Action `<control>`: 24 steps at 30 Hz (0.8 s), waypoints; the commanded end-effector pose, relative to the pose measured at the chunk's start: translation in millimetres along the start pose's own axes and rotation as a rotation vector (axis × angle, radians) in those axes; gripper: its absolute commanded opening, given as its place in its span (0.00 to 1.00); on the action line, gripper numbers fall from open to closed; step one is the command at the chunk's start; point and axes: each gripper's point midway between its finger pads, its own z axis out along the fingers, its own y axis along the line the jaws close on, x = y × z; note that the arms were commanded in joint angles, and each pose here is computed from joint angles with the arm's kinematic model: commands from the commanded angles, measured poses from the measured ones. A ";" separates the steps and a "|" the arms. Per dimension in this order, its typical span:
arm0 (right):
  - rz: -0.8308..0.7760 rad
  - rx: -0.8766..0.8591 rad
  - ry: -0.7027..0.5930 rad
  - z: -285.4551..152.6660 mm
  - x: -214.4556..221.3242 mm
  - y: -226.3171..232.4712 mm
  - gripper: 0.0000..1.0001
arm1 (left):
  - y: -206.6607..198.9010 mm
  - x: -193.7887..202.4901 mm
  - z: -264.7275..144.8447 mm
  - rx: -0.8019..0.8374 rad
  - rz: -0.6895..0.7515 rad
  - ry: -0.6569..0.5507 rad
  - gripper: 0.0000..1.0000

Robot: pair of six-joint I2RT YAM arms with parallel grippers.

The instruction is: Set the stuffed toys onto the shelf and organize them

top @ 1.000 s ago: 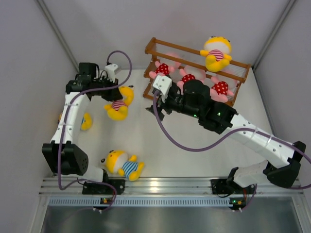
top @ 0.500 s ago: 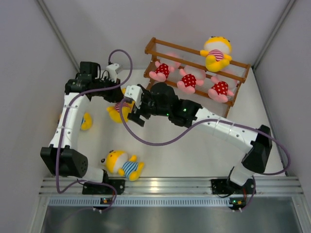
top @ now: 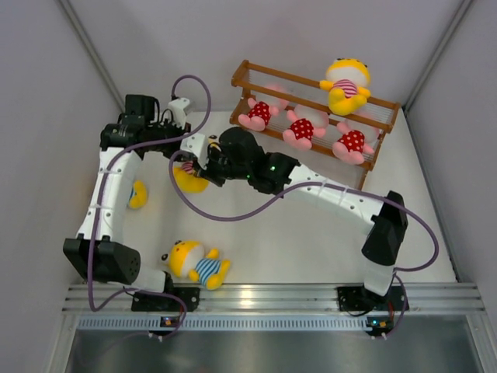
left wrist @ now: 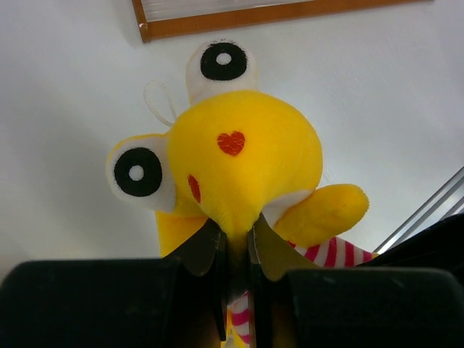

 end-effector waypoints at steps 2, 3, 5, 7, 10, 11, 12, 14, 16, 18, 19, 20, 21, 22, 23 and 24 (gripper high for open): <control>-0.049 0.027 -0.056 -30.0 -41.2 -7.6 0.00 | 9.6 -22.5 -23.3 -0.115 0.071 -0.043 0.23; -0.063 0.037 -0.061 -37.0 -45.0 -13.3 0.00 | 13.2 -24.6 -26.7 -0.142 0.077 -0.045 0.47; -0.076 0.058 -0.112 -56.1 -66.1 -25.1 0.00 | 28.5 -29.9 -37.4 -0.249 0.081 -0.048 0.92; -0.091 0.096 -0.152 -78.3 -83.3 -47.0 0.00 | 40.0 -33.6 -46.7 -0.325 0.073 -0.052 0.98; -0.109 0.155 -0.198 -106.1 -101.2 -82.2 0.00 | 52.7 -40.1 -69.7 -0.435 0.065 -0.070 0.98; -0.119 0.174 -0.205 -112.2 -103.6 -91.6 0.00 | 54.3 -37.6 -75.1 -0.451 0.057 -0.058 0.98; -0.139 0.211 -0.208 -121.7 -103.9 -108.5 0.00 | 57.3 -40.7 -84.4 -0.474 0.055 -0.070 0.98; -0.169 0.243 -0.243 -137.3 -116.1 -123.2 0.00 | 60.9 -39.0 -90.5 -0.498 0.052 -0.062 0.98; -0.202 0.301 -0.254 -155.3 -118.8 -148.3 0.00 | 62.4 -35.3 -92.6 -0.509 0.054 -0.049 0.98; -0.235 0.332 -0.259 -165.4 -118.5 -165.3 0.00 | 64.5 -31.4 -89.2 -0.504 0.056 -0.032 0.98; -0.237 0.369 -0.253 -175.8 -113.5 -183.0 0.00 | 64.6 -27.7 -85.7 -0.495 0.053 -0.020 0.98; -0.238 0.380 -0.254 -180.5 -111.1 -191.2 0.00 | 64.4 -25.7 -83.7 -0.488 0.052 -0.014 0.98; -0.246 0.375 -0.277 -184.0 -114.0 -195.8 0.00 | 65.4 -23.6 -80.8 -0.482 0.050 -0.005 0.98; -0.236 0.400 -0.271 -191.1 -105.7 -211.5 0.00 | 64.5 -21.3 -77.6 -0.470 0.046 0.000 0.98; -0.233 0.399 -0.285 -194.4 -105.3 -217.3 0.00 | 64.1 -19.6 -75.0 -0.460 0.042 0.006 0.98; -0.213 0.420 -0.295 -202.0 -101.3 -230.7 0.00 | 64.0 -18.7 -73.1 -0.453 0.043 0.009 0.98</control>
